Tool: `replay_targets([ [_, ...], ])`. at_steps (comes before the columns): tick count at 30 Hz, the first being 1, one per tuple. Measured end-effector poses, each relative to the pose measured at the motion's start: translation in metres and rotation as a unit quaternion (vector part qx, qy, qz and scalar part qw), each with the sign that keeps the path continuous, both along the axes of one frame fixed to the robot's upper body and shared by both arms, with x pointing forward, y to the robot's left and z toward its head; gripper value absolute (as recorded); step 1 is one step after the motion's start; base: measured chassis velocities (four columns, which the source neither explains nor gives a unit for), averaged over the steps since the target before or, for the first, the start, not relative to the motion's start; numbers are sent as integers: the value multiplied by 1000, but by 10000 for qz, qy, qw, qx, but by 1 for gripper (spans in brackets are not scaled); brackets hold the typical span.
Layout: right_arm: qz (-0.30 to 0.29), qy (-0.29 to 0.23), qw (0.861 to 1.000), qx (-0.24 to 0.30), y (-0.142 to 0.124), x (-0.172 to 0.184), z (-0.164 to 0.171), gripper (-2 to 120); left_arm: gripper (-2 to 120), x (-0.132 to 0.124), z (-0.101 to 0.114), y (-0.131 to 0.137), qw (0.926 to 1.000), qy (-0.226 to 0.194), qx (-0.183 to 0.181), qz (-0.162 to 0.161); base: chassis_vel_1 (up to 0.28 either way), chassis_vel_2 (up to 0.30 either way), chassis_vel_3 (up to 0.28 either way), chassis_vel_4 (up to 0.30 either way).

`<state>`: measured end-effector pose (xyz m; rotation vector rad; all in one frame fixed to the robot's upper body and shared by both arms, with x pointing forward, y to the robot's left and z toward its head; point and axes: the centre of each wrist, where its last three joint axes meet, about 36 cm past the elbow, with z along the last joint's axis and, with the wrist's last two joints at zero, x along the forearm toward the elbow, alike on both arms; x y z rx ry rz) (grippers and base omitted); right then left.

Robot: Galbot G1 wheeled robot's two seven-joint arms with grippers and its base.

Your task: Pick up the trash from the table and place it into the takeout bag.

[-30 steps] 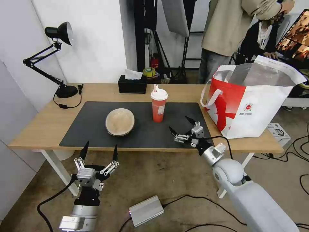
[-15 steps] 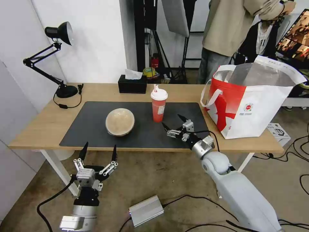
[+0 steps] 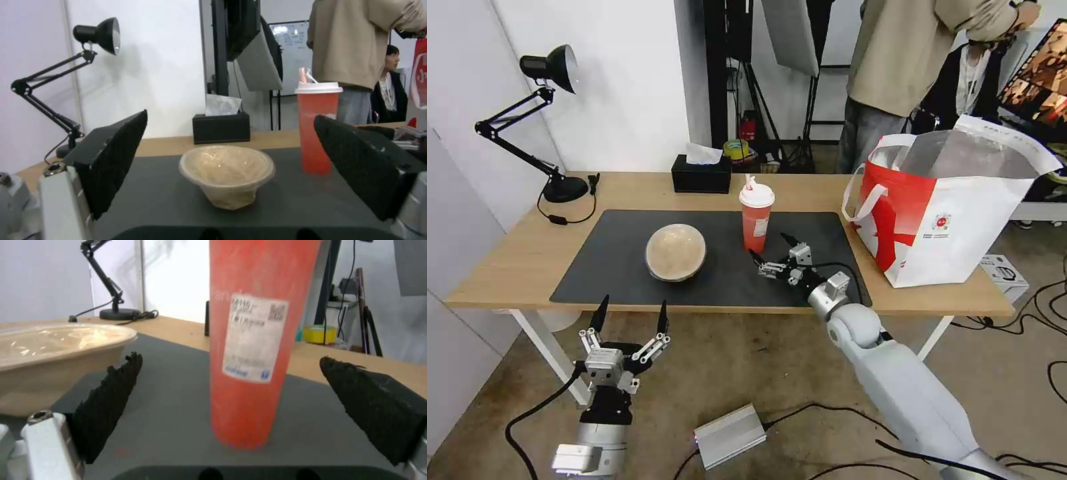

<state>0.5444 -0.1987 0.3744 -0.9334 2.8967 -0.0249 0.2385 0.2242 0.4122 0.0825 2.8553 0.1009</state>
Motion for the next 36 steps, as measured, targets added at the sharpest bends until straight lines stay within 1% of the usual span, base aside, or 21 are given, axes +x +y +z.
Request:
replay_targets([
  [8,25,-25,10000,-29,4,20,8,100,100,4,0,-1,10000,-15,-14,-17,0,0,0,0],
  [15,-34,68,10000,-49,6,35,6,100,100,3,-1,0,10000,2,-40,-3,0,0,0,0],
  [27,-45,127,9999,-64,16,51,6,100,100,4,-2,0,10000,14,-50,-11,0,0,0,0],
  [36,-76,240,9996,-93,22,60,-1,100,100,4,-5,0,10000,45,-53,-11,0,0,0,0],
])
